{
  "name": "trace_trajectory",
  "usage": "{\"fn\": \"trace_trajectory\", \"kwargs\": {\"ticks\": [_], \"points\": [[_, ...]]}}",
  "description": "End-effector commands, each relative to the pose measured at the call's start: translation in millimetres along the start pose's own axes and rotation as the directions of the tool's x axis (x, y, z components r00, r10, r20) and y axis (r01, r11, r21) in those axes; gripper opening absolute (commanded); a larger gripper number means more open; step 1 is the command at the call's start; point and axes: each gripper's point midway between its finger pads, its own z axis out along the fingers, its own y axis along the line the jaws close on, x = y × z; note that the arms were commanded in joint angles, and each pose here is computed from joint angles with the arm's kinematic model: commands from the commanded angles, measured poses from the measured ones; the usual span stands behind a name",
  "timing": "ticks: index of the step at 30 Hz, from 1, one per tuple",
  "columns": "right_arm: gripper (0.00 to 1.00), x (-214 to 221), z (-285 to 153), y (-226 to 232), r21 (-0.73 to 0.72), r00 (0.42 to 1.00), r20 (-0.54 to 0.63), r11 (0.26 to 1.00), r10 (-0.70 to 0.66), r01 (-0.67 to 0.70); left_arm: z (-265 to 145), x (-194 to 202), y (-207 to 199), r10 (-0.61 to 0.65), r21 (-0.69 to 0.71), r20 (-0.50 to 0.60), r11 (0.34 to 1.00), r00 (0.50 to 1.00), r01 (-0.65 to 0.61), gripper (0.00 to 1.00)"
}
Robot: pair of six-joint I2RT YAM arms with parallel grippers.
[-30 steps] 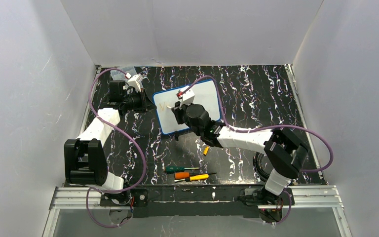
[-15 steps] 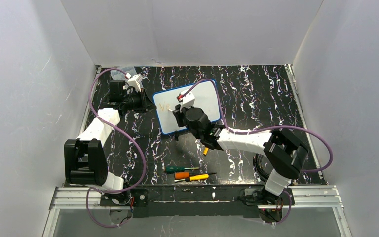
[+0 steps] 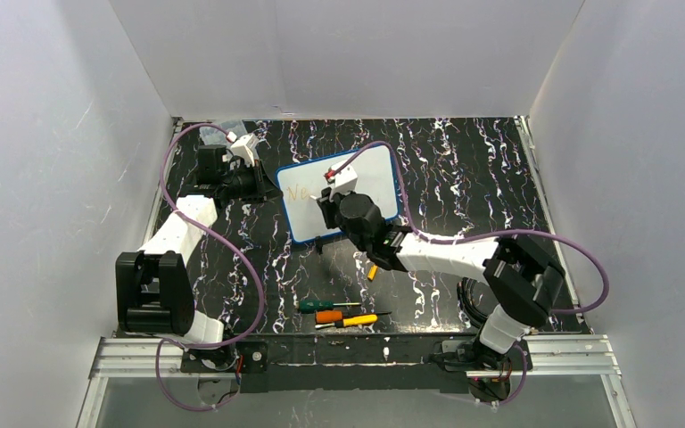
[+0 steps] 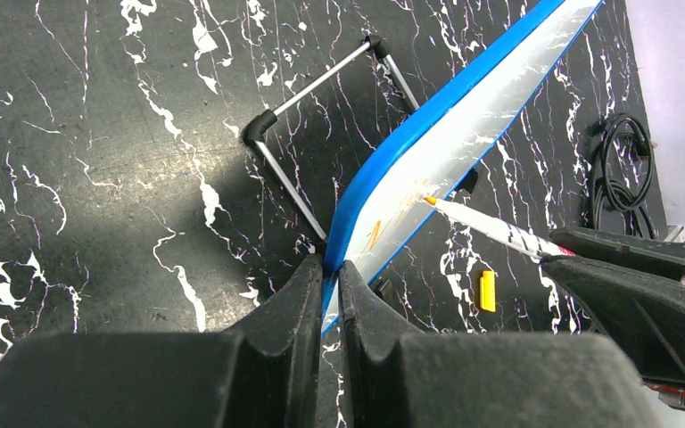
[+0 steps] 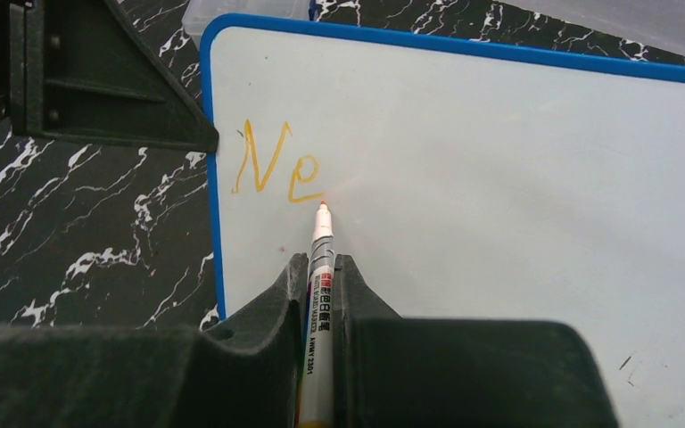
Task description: Write a sentence on the whiteboard
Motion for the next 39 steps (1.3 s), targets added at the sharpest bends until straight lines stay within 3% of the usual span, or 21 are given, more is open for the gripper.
{"fn": "trace_trajectory", "kwargs": {"ticks": [1,23,39], "points": [[0.01,-37.1,-17.5,6.3,-0.078,0.995,0.092,0.997,0.036,-0.029,-12.7,-9.4,-18.0,0.037,0.032,0.032,0.999,0.999,-0.038,0.00],[0.01,-58.9,5.5,4.7,-0.013,0.985,0.170,1.000,-0.008,0.011,-11.9,-8.8,-17.9,0.036,0.035,0.029,0.999,0.999,-0.037,0.00],[0.01,-35.0,10.4,-4.8,0.035,0.992,0.121,0.999,-0.045,0.041,-12.8,-9.5,-19.3,0.038,0.040,0.031,0.998,0.999,-0.040,0.00]]}}
